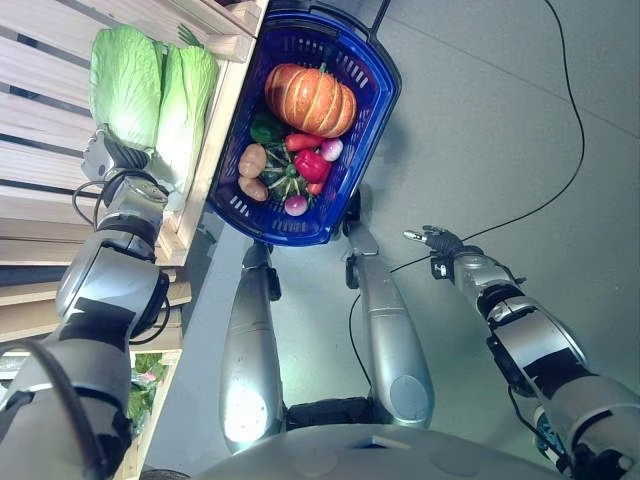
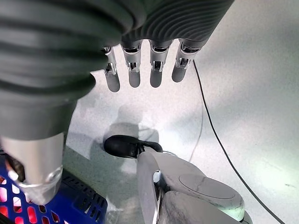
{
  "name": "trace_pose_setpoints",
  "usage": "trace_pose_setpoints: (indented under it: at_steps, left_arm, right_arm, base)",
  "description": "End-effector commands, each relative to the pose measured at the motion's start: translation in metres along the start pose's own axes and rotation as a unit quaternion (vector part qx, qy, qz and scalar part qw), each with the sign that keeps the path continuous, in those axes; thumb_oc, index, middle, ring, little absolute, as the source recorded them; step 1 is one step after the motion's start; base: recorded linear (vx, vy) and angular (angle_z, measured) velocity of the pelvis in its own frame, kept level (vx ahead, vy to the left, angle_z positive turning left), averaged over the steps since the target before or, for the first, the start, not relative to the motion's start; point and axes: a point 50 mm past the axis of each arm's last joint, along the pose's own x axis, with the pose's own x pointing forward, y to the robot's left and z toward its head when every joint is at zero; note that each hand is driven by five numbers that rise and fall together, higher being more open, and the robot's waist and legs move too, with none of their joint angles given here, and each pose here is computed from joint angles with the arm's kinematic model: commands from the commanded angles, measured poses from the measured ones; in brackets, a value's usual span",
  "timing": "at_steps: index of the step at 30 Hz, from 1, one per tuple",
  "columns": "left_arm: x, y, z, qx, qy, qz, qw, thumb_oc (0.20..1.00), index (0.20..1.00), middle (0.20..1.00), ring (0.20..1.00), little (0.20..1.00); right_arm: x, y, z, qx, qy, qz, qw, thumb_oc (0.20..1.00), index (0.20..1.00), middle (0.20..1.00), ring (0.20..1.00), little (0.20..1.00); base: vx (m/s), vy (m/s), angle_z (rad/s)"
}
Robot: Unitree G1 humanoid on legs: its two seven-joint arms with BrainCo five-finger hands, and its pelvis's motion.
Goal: Pick up fruits and vegetables into the basket
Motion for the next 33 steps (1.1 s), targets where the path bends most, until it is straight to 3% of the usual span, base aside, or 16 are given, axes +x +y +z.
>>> trace_pose_setpoints:
  at_steps: [1, 8, 15, 21, 33]
  left_arm:
    - [-0.013, -0.023, -0.022, -0.08, 0.043, -0.048, 0.995, 0.2, 0.2, 0.2, 0.2, 0.2]
    - [-0.012, -0.018, -0.017, -0.225, 0.008, -0.039, 0.974, 0.2, 0.2, 0.2, 0.2, 0.2]
    - [-0.019, -0.016, -0.012, -0.307, -0.048, -0.027, 0.95, 0.2, 0.2, 0.2, 0.2, 0.2]
    - [-0.03, -0.015, -0.005, -0.331, -0.098, -0.01, 0.938, 0.2, 0.2, 0.2, 0.2, 0.2]
    - [-0.06, 0.001, 0.034, -0.285, -0.271, 0.072, 0.917, 0.2, 0.2, 0.2, 0.2, 0.2]
  right_arm:
    - [-0.003, -0.01, -0.024, 0.007, 0.029, -0.017, 0.999, 1.0, 1.0, 1.0, 1.0, 1.0]
    - [-0.004, -0.019, -0.022, 0.046, -0.005, -0.028, 0.999, 1.0, 1.0, 1.0, 1.0, 1.0]
    - [-0.006, -0.023, -0.001, 0.103, -0.082, -0.038, 0.991, 1.0, 1.0, 1.0, 1.0, 1.0]
    - [-0.01, -0.025, 0.02, 0.137, -0.141, -0.042, 0.98, 1.0, 1.0, 1.0, 1.0, 1.0]
    - [-0.037, -0.012, 0.07, 0.2, -0.304, -0.025, 0.931, 1.0, 1.0, 1.0, 1.0, 1.0]
  base:
    - [0.0, 0.0, 0.0]
    - [0.0, -0.01, 0.0]
    - [0.0, -0.039, 0.02]
    - [0.0, -0.036, 0.04]
    - [0.0, -0.011, 0.02]
